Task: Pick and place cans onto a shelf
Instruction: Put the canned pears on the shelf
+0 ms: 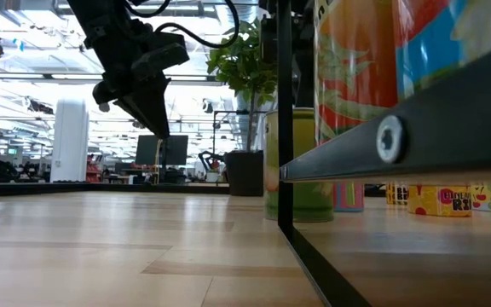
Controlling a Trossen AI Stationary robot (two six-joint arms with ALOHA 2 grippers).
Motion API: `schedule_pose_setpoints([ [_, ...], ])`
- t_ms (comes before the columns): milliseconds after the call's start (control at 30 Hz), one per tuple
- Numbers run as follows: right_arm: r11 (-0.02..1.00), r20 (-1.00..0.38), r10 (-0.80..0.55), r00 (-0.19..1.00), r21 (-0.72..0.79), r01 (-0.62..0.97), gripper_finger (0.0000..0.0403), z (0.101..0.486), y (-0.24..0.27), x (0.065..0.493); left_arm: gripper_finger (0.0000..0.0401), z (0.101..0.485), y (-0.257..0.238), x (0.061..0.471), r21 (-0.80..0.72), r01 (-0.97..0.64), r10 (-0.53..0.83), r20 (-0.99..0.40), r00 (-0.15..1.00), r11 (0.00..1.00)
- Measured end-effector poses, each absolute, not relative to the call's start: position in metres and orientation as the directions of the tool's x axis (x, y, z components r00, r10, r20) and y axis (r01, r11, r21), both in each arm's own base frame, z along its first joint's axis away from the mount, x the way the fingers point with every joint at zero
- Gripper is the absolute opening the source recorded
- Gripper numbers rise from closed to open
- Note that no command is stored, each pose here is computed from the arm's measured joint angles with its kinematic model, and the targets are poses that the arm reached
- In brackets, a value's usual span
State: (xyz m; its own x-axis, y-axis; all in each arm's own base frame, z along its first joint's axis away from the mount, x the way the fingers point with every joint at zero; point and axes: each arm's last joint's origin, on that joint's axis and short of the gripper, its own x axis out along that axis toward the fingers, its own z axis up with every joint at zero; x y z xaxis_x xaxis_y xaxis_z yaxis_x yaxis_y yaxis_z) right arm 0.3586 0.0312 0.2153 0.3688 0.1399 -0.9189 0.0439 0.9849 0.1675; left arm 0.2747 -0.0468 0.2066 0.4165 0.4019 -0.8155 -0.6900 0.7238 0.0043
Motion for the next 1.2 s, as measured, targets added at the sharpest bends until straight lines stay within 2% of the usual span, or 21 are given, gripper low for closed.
schedule_pose_setpoints([
  [167, 0.981, -0.920, 0.136, 0.368, 0.177, 0.079, 0.0021, 0.216, 0.031, 0.358, 0.0000, 0.207, -0.047, 0.275, 0.007, -0.689, 0.403, -0.816, 0.415, 0.724],
  [233, 0.980, -0.920, 0.134, 0.368, 0.177, 0.086, 0.0009, 0.216, 0.031, 0.358, 0.0000, 0.207, -0.047, 0.275, 0.007, -0.689, 0.403, -0.816, 0.415, 0.724],
  [467, 0.985, -0.939, 0.087, 0.332, 0.130, 0.109, 0.0005, 0.230, 0.034, 0.360, 0.0000, 0.207, -0.047, 0.274, 0.009, -0.687, 0.403, -0.816, 0.415, 0.727],
  [667, 0.995, -0.952, -0.042, 0.302, -0.012, 0.102, 0.0004, 0.273, 0.043, 0.357, 0.0000, 0.207, -0.047, 0.274, 0.010, -0.686, 0.403, -0.816, 0.415, 0.727],
  [933, 0.992, -0.962, -0.065, 0.265, -0.034, 0.118, 0.0003, 0.319, 0.084, 0.338, 0.0000, 0.207, -0.047, 0.274, 0.024, -0.671, 0.403, -0.816, 0.415, 0.741],
  [1067, 0.982, -0.974, -0.101, 0.204, -0.065, 0.176, 0.0003, 0.326, 0.114, 0.318, 0.0000, 0.207, -0.047, 0.274, 0.024, -0.671, 0.403, -0.816, 0.415, 0.741],
  [1200, 0.943, -0.966, -0.179, 0.184, -0.116, 0.311, 0.0002, 0.334, 0.137, 0.293, 0.0000, 0.207, -0.047, 0.274, 0.025, -0.671, 0.403, -0.816, 0.414, 0.741],
])
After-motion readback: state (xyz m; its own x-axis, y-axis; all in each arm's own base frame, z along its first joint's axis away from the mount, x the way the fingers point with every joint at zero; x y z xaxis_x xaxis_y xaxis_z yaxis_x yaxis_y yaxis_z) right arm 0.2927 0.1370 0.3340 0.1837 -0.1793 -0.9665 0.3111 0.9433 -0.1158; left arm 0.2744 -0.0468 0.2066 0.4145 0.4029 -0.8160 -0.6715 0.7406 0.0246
